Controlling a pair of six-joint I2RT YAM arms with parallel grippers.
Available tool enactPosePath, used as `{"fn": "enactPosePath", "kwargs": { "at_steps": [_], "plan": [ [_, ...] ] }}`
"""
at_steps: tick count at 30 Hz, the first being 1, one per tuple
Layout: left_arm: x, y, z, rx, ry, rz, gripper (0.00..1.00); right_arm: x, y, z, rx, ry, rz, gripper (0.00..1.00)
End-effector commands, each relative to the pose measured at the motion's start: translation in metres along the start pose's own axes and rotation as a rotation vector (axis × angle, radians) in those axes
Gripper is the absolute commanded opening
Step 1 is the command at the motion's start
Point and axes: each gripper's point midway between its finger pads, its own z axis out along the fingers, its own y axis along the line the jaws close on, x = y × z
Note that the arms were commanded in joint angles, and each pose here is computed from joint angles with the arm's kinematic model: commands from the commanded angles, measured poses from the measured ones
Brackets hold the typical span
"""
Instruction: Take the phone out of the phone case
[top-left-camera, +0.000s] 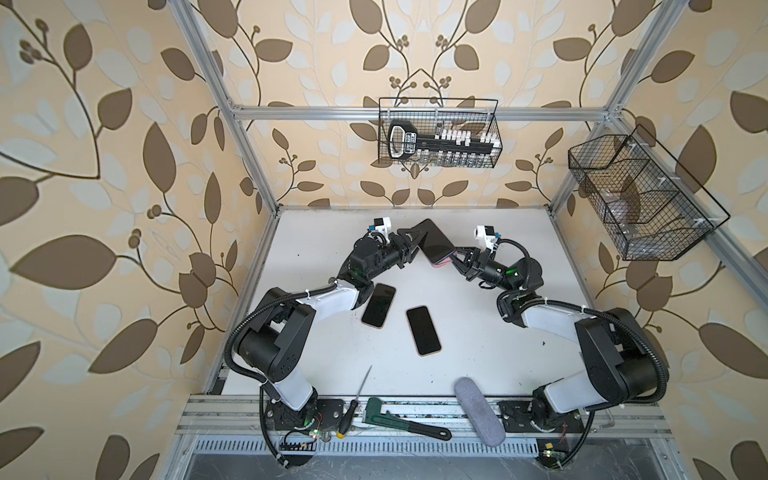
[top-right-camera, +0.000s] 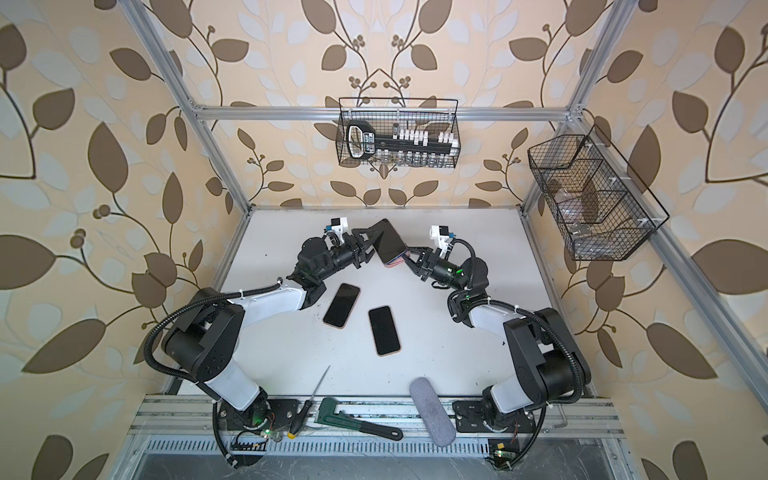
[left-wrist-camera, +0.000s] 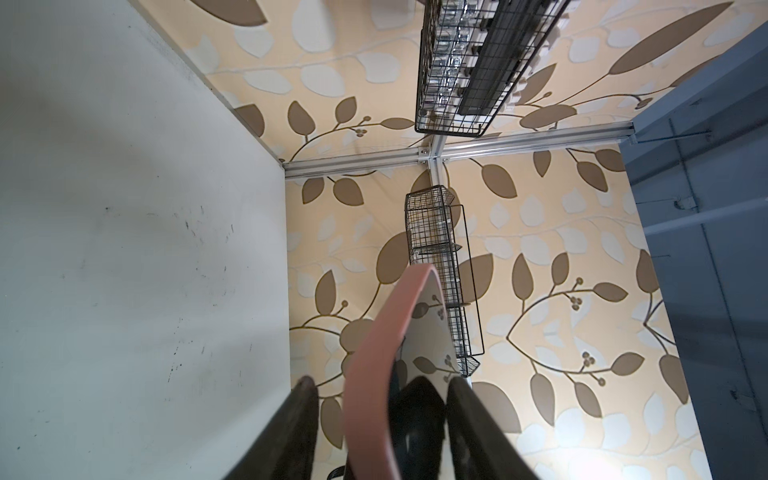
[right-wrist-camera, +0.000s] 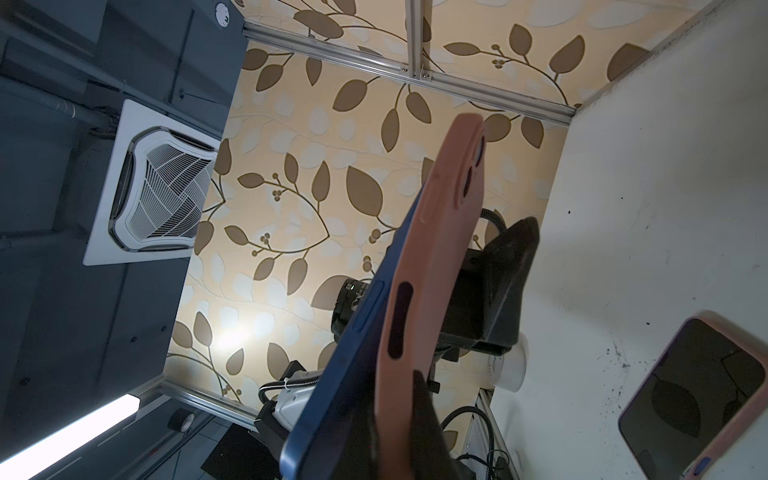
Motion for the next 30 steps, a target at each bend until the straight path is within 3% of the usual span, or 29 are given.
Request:
{"fn": "enactPosePath", "kwargs": {
  "at_steps": [1, 15, 18, 25, 30],
  "plan": [
    [-0.008, -0.030, -0.006, 0.066, -0.026, 0.059, 0.60, -0.002, 0.014, 0.001, -0.054, -0.017, -0.056, 0.00],
    [-0.006, -0.051, -0.027, 0.024, -0.060, 0.106, 0.87, -0.006, -0.012, 0.002, 0.033, -0.067, -0.079, 0.00],
    [-0.004, -0.061, -0.035, 0.021, -0.066, 0.105, 0.98, -0.008, -0.015, 0.003, 0.038, -0.086, -0.081, 0.00],
    [0.006, -0.060, -0.057, -0.107, -0.090, 0.139, 0.99, -0.013, -0.017, 0.009, 0.017, -0.146, -0.075, 0.00],
    [0.018, -0.063, -0.071, -0.158, -0.104, 0.084, 0.99, -0.015, -0.022, 0.014, 0.004, -0.195, -0.067, 0.00]
  ]
}}
